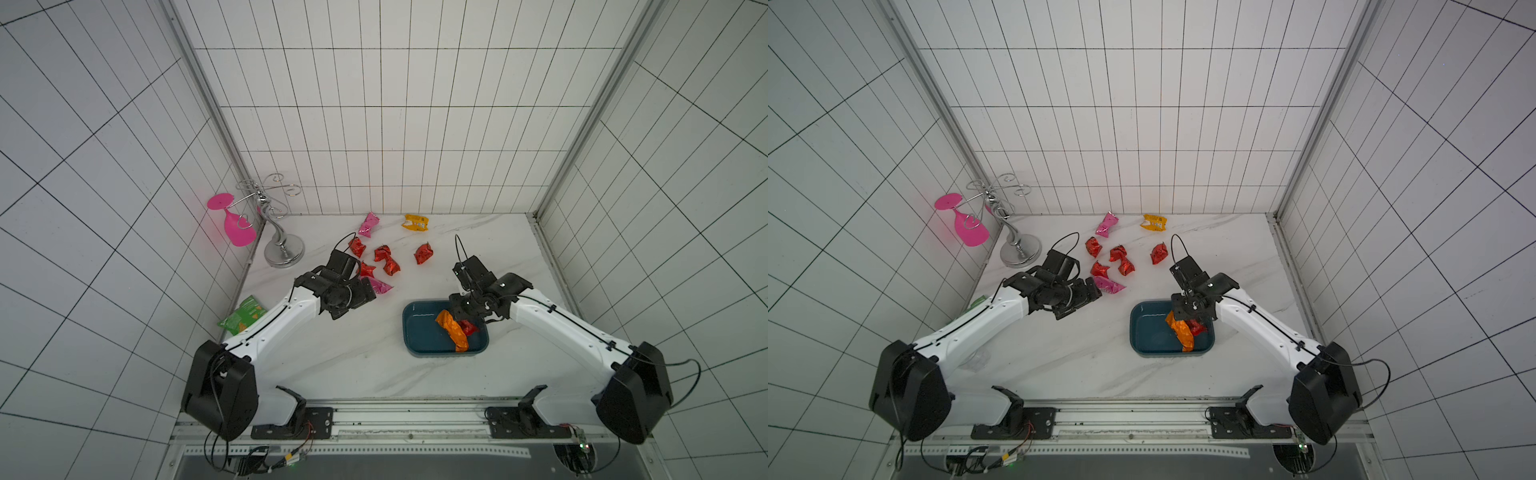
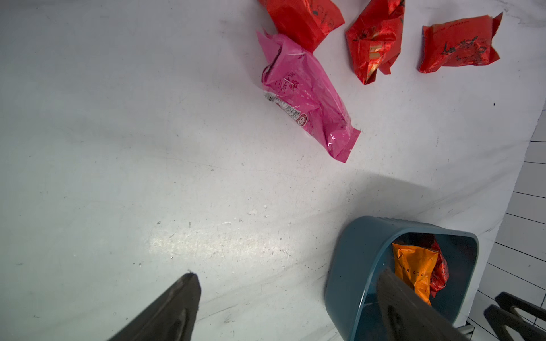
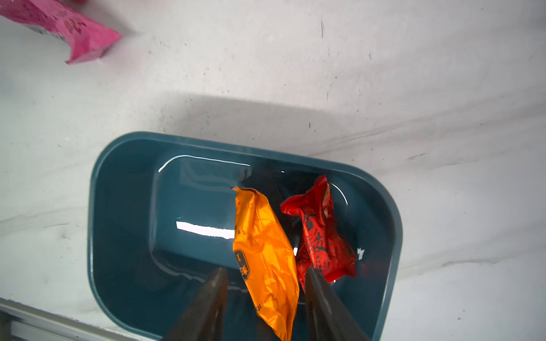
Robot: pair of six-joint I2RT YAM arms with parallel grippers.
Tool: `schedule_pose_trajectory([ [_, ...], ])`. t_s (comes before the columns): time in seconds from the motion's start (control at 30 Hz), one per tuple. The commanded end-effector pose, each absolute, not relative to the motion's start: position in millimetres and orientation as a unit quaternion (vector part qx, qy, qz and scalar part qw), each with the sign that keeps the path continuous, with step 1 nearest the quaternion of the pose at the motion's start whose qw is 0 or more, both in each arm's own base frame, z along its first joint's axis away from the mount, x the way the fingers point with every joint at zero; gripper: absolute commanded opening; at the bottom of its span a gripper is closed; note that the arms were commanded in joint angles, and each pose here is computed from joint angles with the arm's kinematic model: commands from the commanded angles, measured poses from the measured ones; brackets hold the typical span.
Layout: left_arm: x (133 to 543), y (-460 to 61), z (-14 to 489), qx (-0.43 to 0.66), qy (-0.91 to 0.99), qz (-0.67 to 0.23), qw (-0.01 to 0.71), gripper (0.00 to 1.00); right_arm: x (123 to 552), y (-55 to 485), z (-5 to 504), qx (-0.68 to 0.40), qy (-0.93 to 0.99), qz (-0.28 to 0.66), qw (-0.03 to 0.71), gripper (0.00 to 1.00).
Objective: Put the tea bags into the storage box
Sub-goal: Place the tea bag in the storage box, then pick up the tea bag from the center of the board.
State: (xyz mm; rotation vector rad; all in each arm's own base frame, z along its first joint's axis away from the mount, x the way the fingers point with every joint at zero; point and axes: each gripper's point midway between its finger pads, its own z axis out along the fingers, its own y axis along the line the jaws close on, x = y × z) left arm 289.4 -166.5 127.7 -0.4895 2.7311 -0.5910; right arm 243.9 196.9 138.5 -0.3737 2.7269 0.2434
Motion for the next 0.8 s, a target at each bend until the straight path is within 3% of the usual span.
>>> schedule_pose_trajectory([
  [0.0, 298.2, -162.8, 140.5, -0.152, 0.951, -0.202, 0.18, 0.96, 275.4, 207.0, 163.0, -0.121, 0.964, 0.087, 0.221, 0.51],
  [0.33, 336.2, -151.0, 144.2, -0.156, 0.949, -0.222, 0.16, 0.97, 393.2, 249.5, 151.6, -0.068, 0.968, 0.104, 0.217, 0.53],
  [0.5, 330.0, -137.6, 143.0, -0.156, 0.95, -0.215, 0.164, 0.97, 447.5, 258.5, 135.6, -0.034, 0.966, 0.139, 0.214, 0.54],
  [0.57, 323.5, -133.9, 140.0, -0.151, 0.953, -0.21, 0.16, 0.97, 465.8, 261.5, 126.3, -0.021, 0.966, 0.156, 0.207, 0.7],
  [0.67, 316.5, -128.9, 135.2, -0.147, 0.957, -0.2, 0.149, 0.97, 486.6, 269.0, 115.3, -0.014, 0.964, 0.176, 0.2, 0.79],
  [0.77, 312.7, -124.5, 133.8, -0.142, 0.96, -0.193, 0.143, 0.97, 504.4, 272.2, 105.4, -0.004, 0.963, 0.18, 0.203, 0.8],
])
